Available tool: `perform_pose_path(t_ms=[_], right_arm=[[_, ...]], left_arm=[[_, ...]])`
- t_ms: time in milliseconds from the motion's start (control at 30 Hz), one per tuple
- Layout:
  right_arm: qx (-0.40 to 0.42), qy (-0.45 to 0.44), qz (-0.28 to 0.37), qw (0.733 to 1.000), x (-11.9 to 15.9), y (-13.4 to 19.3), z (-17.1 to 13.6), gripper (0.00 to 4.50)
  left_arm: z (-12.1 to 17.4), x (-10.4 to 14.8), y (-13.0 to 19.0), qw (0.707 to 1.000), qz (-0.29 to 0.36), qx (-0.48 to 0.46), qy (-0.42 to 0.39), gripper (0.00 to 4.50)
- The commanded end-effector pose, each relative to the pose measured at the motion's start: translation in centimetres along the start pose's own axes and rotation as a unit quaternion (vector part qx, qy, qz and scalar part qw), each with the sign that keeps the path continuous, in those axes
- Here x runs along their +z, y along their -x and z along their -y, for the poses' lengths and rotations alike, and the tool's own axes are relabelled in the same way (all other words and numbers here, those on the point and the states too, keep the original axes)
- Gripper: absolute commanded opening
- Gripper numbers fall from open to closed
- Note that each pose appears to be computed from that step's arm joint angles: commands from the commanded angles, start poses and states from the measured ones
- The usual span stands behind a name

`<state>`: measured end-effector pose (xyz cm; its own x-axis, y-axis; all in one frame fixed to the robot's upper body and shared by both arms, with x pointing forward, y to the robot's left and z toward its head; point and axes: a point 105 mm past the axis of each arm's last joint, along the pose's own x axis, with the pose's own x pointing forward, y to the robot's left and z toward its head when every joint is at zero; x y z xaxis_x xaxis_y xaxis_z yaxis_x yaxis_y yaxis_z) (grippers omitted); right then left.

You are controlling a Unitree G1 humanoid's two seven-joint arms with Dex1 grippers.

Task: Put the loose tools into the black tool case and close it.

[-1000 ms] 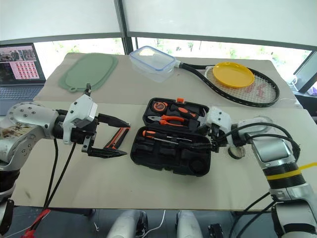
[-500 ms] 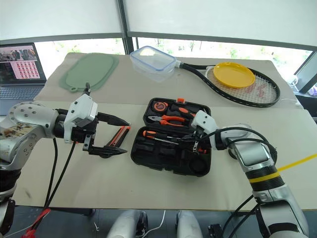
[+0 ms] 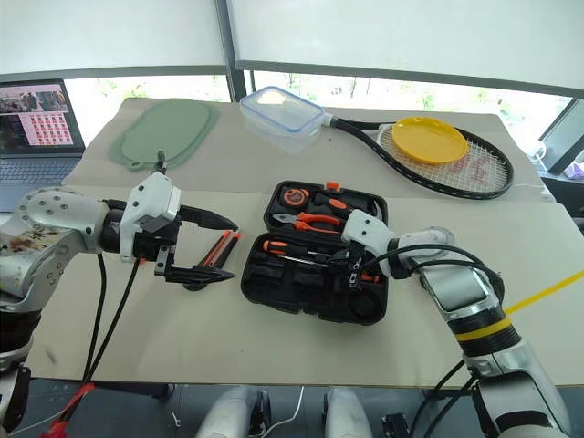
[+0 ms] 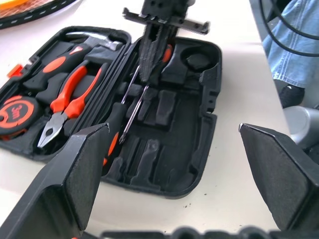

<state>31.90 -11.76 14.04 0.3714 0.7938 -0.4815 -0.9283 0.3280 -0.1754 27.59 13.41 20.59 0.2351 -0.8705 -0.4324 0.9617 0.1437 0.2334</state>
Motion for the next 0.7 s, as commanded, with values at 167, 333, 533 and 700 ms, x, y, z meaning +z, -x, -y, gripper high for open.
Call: perform_pose_path(t_ms=[167, 333, 533, 700], right_arm=[[0.042, 0.015, 0.131, 0.990, 7.8, 6.1, -1.8, 1.83], [0.089, 0.026, 0.151, 0.984, 8.9, 7.5, -4.2, 3.56], [0.095, 0.026, 0.152, 0.983, 8.9, 7.4, -4.9, 4.48], [0.094, 0.030, 0.155, 0.983, 9.0, 6.8, -4.9, 4.48]], left_arm=[[-2.2, -4.4, 5.3, 0.971, -0.026, 0.219, 0.088, 4.50], [0.3, -11.2, 12.0, 0.911, -0.087, 0.352, 0.197, 4.50], [2.1, -13.1, 16.2, 0.874, -0.110, 0.405, 0.246, 4.50], [-0.9, -12.8, 15.9, 0.864, -0.114, 0.406, 0.274, 4.50]])
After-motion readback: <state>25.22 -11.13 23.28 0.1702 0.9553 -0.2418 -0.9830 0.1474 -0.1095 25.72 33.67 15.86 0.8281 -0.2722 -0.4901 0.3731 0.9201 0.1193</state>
